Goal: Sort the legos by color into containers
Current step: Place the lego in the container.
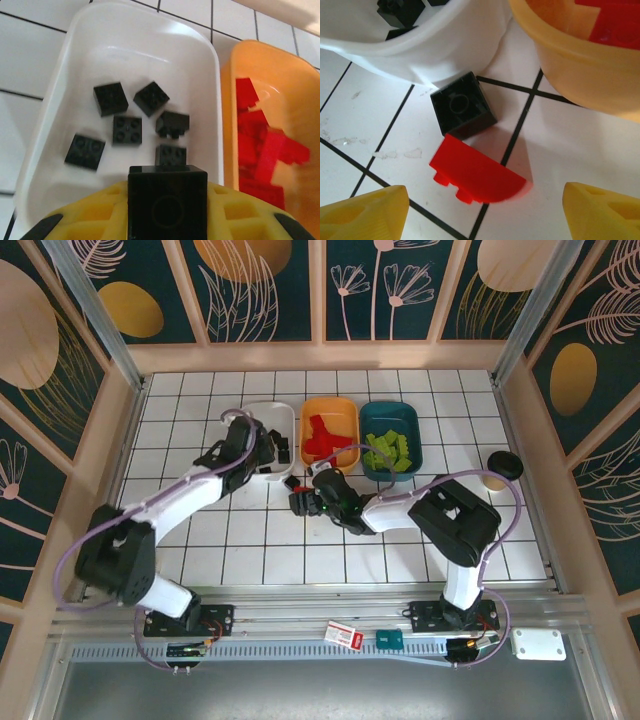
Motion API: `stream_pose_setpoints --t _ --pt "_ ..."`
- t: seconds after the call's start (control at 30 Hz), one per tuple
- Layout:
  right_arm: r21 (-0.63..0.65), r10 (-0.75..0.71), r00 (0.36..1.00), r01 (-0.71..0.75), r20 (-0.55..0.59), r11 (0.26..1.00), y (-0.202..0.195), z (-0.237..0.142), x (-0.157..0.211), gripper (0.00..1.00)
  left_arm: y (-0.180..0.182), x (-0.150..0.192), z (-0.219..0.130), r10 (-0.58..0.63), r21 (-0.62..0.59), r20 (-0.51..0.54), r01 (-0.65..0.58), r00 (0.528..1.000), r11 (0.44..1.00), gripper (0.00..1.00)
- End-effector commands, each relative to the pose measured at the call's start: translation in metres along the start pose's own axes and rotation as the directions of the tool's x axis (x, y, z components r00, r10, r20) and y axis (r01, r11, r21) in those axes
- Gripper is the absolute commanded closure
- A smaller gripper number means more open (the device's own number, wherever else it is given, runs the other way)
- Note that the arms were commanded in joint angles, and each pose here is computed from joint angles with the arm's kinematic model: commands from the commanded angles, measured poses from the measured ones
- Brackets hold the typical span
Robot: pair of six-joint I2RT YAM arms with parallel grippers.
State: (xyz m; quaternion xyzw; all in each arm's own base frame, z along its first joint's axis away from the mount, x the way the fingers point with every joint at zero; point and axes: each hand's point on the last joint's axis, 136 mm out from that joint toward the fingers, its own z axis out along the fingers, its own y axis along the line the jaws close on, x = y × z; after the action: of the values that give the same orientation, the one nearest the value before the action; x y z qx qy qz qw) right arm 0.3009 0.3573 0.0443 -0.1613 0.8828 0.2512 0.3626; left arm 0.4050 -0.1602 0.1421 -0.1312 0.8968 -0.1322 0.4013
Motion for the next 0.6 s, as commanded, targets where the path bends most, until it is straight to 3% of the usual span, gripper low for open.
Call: stream_pose_setpoints --t 0.0,0.17,0.33,0.47,0.57 --pt "0.010 0.015 0.999 -0.015 0.036 1.000 0.005 0.009 -0.009 0.19 0.003 -0.011 0.027 0.009 -0.042 -0.003 -0.009 1.000 0.999 0.71" --pt "0.042 0.001 1.000 -0.002 0.022 0.999 -0.002 0.020 -0.005 0.25 0.002 -0.015 0.048 -0.008 -0.058 -0.020 0.006 1.000 0.998 0.42" --pt "0.036 -0.014 1.000 0.013 0.023 0.999 -0.003 0.019 -0.001 0.41 -0.018 -0.032 0.019 -0.024 0.051 0.008 0.024 1.000 0.998 0.24" --pt "-0.001 -0.016 0.999 0.017 0.036 1.000 0.000 0.006 0.000 0.56 -0.023 -0.026 -0.012 -0.030 0.125 0.011 0.029 0.999 0.992 0.17" --pt "-0.038 -0.015 0.999 0.017 0.053 0.999 0.005 -0.013 0.000 0.65 -0.021 -0.003 -0.032 -0.004 0.150 -0.009 0.005 1.000 0.989 0.14"
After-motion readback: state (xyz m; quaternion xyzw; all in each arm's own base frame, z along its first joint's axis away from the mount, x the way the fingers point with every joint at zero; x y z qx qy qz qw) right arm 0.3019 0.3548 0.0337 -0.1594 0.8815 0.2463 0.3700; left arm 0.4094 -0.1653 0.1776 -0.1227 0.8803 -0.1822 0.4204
